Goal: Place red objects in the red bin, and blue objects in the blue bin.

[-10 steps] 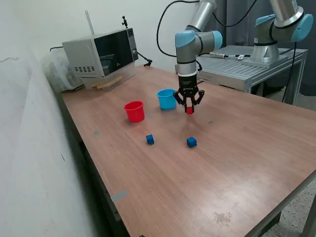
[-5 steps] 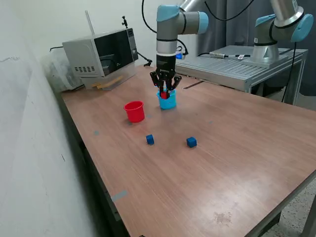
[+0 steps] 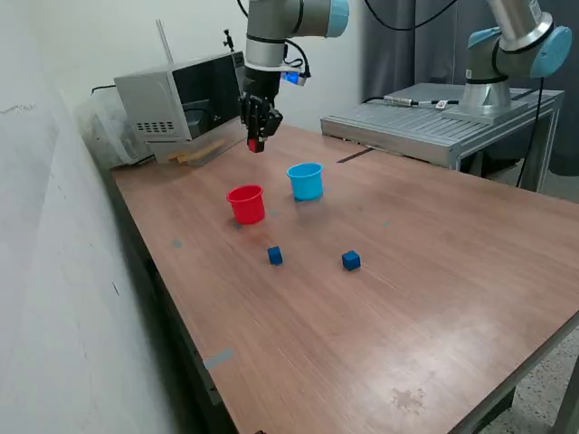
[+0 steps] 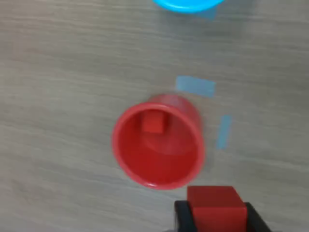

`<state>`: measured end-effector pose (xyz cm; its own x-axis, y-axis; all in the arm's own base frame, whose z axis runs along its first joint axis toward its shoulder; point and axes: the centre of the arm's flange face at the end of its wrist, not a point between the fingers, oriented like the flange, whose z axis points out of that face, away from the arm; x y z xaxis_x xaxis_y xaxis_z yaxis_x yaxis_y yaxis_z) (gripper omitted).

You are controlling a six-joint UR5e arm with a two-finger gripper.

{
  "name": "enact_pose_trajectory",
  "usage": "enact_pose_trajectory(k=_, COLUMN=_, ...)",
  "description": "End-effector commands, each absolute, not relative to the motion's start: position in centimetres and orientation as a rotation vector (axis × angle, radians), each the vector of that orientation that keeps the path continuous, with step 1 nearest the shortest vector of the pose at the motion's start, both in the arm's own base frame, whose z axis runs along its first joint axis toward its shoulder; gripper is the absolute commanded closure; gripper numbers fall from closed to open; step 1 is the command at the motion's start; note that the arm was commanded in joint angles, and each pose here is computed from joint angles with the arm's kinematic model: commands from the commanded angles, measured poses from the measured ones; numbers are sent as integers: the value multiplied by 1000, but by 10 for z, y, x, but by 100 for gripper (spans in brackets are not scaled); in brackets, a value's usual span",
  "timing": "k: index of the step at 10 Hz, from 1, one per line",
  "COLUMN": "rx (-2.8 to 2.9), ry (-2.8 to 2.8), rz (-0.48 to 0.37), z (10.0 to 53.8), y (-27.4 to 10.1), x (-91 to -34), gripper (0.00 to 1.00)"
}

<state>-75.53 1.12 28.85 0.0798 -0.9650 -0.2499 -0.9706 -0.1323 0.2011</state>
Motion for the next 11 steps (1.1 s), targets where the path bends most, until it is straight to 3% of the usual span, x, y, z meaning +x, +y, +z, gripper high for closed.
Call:
enact_pose_trajectory(k=1, rx=-2168, ry=2151, rz=423, z=254, y=63, x=-779, gripper=100)
enact_pose_trajectory(k=2, rx=-2169, ry=2152, rz=404, z=246, y=65, x=-780, gripper=100)
enact_pose_trajectory(k=4, rx=-2173, ry=2138, rz=306, z=192, y=62, x=-788, gripper=100)
enact_pose_trajectory(k=9, rx=-2172, ry=2144, rz=314, z=184, y=68, x=-796, gripper=100)
enact_pose_trajectory(k=10, rx=-2169, ry=2148, rz=318, z=185, y=72, x=-797, gripper=0)
enact_pose_trajectory(k=11, rx=-2166, ry=2148, rz=316, z=183, y=74, x=-796, gripper=0)
